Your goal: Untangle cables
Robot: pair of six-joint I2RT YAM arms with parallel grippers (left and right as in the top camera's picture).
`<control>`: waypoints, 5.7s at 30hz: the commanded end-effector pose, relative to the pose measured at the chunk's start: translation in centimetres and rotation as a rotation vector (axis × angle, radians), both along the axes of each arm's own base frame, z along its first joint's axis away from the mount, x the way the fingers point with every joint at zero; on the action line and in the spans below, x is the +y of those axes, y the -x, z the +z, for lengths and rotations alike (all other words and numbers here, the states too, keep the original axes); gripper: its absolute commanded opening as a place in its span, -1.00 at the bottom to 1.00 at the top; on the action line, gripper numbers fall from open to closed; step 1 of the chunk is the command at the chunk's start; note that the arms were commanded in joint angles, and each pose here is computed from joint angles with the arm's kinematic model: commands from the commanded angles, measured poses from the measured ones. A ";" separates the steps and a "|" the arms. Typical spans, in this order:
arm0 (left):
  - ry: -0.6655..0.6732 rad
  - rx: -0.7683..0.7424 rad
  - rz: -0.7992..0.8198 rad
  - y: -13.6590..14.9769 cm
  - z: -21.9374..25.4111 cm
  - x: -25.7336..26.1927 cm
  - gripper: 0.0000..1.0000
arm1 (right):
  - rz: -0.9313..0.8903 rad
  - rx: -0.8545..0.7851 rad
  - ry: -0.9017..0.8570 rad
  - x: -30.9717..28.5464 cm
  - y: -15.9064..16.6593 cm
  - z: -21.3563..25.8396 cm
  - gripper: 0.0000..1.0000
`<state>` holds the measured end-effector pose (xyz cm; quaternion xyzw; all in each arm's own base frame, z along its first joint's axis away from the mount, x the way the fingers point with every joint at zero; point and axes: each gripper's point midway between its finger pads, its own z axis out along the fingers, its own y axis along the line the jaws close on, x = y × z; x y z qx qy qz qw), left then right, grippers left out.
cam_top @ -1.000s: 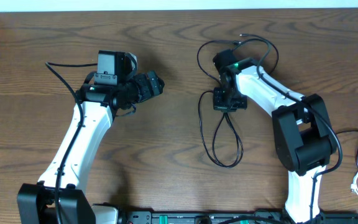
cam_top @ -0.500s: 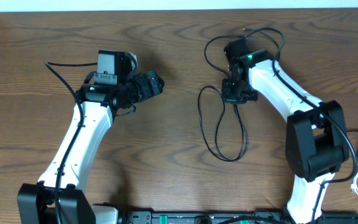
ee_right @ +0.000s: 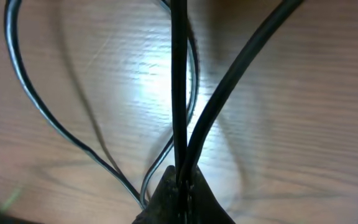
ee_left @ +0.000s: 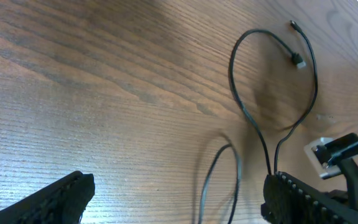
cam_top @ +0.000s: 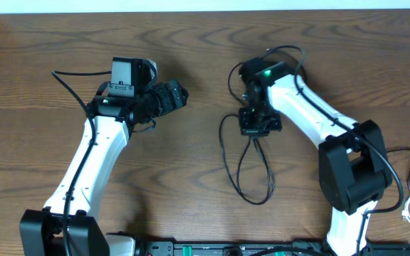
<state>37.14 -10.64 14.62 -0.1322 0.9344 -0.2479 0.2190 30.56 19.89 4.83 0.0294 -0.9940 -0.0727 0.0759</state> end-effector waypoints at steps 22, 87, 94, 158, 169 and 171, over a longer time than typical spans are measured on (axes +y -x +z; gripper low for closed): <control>-0.330 0.046 0.212 0.5 -1.7 7.1 0.86 | 0.090 -0.421 0.058 4.9 -4.1 -3.3 -0.61; -0.460 0.143 0.487 2.4 -2.2 14.2 0.86 | 0.029 -1.016 0.150 -8.1 -13.1 16.9 -0.98; -0.460 0.144 0.487 2.4 -2.2 14.2 0.86 | -0.186 -1.136 0.415 -20.4 -14.0 23.4 -0.98; -0.467 0.167 0.481 2.9 -2.5 14.2 0.86 | -0.925 -0.850 0.448 -54.6 -5.3 13.3 0.20; -0.466 0.166 0.482 2.9 -2.5 14.2 0.86 | -0.823 -1.165 0.287 -52.6 -9.1 24.4 0.39; -0.465 0.163 0.482 2.8 -2.4 14.2 0.87 | -0.765 -1.192 0.184 -50.8 -10.2 24.9 0.42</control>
